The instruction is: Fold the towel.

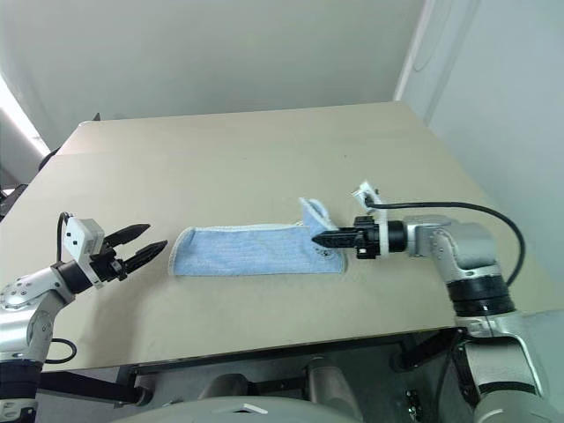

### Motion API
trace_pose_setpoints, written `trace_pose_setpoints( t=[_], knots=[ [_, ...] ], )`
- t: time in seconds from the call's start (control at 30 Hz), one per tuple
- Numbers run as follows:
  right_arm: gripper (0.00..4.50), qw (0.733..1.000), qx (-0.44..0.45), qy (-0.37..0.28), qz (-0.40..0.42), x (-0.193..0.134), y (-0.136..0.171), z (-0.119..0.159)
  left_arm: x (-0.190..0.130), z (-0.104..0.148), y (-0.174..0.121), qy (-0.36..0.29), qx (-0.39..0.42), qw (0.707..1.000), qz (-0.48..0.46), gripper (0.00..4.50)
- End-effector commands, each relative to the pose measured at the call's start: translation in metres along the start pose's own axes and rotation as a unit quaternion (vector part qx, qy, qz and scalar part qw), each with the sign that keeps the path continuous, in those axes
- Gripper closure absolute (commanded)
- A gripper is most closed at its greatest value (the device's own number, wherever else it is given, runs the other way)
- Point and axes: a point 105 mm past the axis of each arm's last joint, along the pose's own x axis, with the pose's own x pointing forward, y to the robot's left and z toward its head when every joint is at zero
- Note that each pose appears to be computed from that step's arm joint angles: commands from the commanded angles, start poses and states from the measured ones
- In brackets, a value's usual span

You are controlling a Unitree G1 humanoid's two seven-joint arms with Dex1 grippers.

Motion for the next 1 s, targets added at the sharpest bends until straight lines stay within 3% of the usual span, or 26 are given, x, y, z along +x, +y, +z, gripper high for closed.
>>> trace_pose_setpoints(
  t=[0.03, 0.2, 0.47, 0.87, 0.9, 1.0],
  knots=[
    [4.44, 0.999, -0.030, 0.005, -0.018, 0.015, -0.008, 0.006, 0.001, 0.008, 0.002, -0.011, 0.019, 1.000, 0.003, 1.32],
    [4.44, 0.999, -0.043, 0.021, -0.018, 0.030, -0.011, -0.005, -0.002, 0.006, 0.001, -0.012, 0.021, 1.000, 0.010, 1.32],
    [4.44, 0.997, -0.082, -0.008, 0.008, 0.036, -0.001, 0.005, -0.007, 0.007, 0.001, -0.012, 0.020, 1.000, 0.015, 1.32],
    [0.24, 0.992, -0.111, -0.018, 0.048, 0.025, 0.017, 0.006, -0.010, 0.006, 0.001, -0.007, 0.017, 1.000, 0.017, 1.32],
    [0.05, 0.992, -0.110, -0.032, 0.047, 0.022, 0.017, 0.013, -0.010, 0.006, 0.001, -0.007, 0.016, 1.000, 0.017, 1.32],
    [0.05, 0.992, -0.115, -0.055, 0.016, 0.020, 0.005, 0.025, -0.010, 0.006, 0.002, -0.007, 0.016, 1.000, 0.019, 1.32]
  ],
)
